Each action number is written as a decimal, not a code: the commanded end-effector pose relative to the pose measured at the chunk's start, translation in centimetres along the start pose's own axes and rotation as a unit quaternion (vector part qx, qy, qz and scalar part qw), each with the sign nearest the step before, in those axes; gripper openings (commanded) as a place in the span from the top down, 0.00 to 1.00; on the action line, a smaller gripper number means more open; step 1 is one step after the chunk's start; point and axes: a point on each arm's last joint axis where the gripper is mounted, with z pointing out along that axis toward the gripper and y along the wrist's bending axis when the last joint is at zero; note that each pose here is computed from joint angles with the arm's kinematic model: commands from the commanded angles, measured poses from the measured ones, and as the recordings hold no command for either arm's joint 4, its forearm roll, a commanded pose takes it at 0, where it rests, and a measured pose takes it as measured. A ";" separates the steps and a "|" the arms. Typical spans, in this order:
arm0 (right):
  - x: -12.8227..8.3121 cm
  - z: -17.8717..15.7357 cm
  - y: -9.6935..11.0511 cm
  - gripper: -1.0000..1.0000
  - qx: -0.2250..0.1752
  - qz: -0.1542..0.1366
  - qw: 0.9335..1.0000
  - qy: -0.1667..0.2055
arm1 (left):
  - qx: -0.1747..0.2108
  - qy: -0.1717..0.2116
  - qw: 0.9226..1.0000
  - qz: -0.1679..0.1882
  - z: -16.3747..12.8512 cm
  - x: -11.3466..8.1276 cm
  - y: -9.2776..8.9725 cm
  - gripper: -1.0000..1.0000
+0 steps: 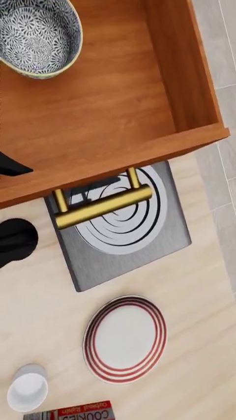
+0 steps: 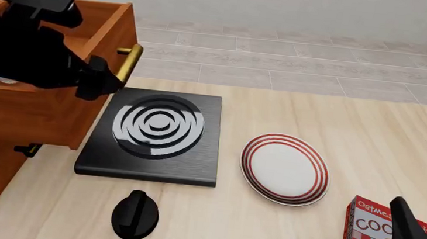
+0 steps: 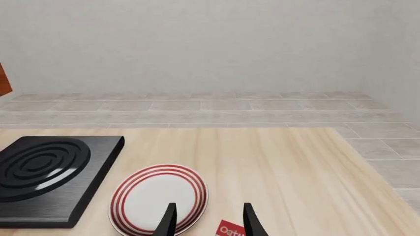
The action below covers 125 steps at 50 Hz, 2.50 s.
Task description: Pick the akita bowl in the top layer of the wooden cabinet and place it on the plate.
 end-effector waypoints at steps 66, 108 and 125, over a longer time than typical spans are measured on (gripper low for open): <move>-0.1 0.2 0.0 0.00 0.002 0.001 1.000 -0.001 | -0.047 -0.016 0.995 0.081 -5.2 -8.0 4.0 0.00; 0.0 0.3 0.1 0.00 -0.008 -0.006 1.000 0.004 | -0.088 0.040 0.990 0.102 -4.4 -6.6 7.7 0.00; -0.1 0.5 0.1 0.00 -0.007 -0.008 1.000 0.005 | -0.107 0.060 0.988 0.098 -3.3 -6.7 9.9 0.00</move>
